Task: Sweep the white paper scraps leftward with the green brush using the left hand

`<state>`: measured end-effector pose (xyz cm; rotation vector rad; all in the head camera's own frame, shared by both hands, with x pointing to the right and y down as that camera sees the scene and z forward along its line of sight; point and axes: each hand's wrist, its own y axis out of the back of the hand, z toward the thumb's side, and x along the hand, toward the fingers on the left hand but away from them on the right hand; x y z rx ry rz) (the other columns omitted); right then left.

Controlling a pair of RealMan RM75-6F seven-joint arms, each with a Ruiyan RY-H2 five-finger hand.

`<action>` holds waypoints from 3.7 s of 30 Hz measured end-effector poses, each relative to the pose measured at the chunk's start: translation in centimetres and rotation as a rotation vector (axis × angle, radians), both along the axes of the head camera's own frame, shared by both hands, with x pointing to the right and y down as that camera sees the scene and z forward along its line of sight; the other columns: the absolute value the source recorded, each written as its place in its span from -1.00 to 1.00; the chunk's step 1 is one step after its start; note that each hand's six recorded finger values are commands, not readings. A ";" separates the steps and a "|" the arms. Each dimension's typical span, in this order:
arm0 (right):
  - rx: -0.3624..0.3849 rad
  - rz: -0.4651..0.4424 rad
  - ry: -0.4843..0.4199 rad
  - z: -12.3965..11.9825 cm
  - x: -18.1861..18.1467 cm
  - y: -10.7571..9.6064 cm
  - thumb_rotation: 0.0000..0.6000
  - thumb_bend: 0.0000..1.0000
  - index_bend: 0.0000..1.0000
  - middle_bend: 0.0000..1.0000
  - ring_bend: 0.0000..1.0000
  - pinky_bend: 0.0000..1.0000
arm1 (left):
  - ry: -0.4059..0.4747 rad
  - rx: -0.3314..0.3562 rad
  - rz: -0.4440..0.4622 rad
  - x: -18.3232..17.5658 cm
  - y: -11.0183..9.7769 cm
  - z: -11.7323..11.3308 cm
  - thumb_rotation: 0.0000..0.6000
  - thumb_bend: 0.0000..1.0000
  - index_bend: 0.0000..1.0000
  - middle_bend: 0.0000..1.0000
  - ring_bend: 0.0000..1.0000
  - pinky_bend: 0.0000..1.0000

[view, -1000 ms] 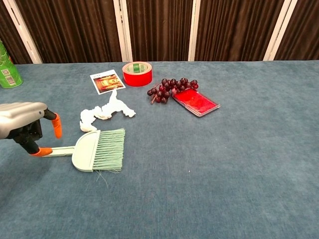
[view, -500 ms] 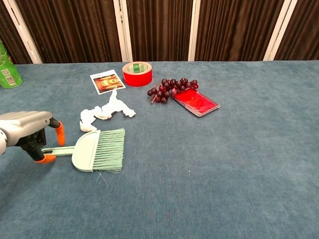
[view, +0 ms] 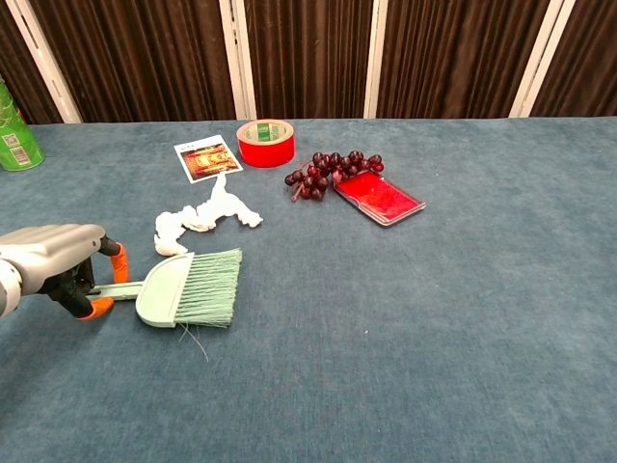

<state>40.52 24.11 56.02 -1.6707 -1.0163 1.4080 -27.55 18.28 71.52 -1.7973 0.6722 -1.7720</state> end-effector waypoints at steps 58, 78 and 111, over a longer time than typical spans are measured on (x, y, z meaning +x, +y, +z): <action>-0.014 0.024 -0.017 0.0 0.2 -0.2 1.00 -0.36 -1.00 -1.00 -1.00 -1.00 | -0.350 0.228 -0.101 -12.4 -15.3 -5.6 1.00 0.47 0.53 1.00 1.00 1.00; -0.015 0.038 -0.020 0.3 0.5 -0.5 1.00 -0.36 -1.00 -1.00 -1.00 -1.00 | 0.068 0.246 -0.004 3.1 -14.6 -5.5 1.00 0.47 0.54 1.00 1.00 1.00; -0.022 0.026 -0.001 0.3 0.1 0.0 1.00 -0.36 -1.00 -1.00 -1.00 -1.00 | -0.233 0.270 -0.213 -16.0 -13.9 -6.7 1.00 0.47 0.54 1.00 1.00 1.00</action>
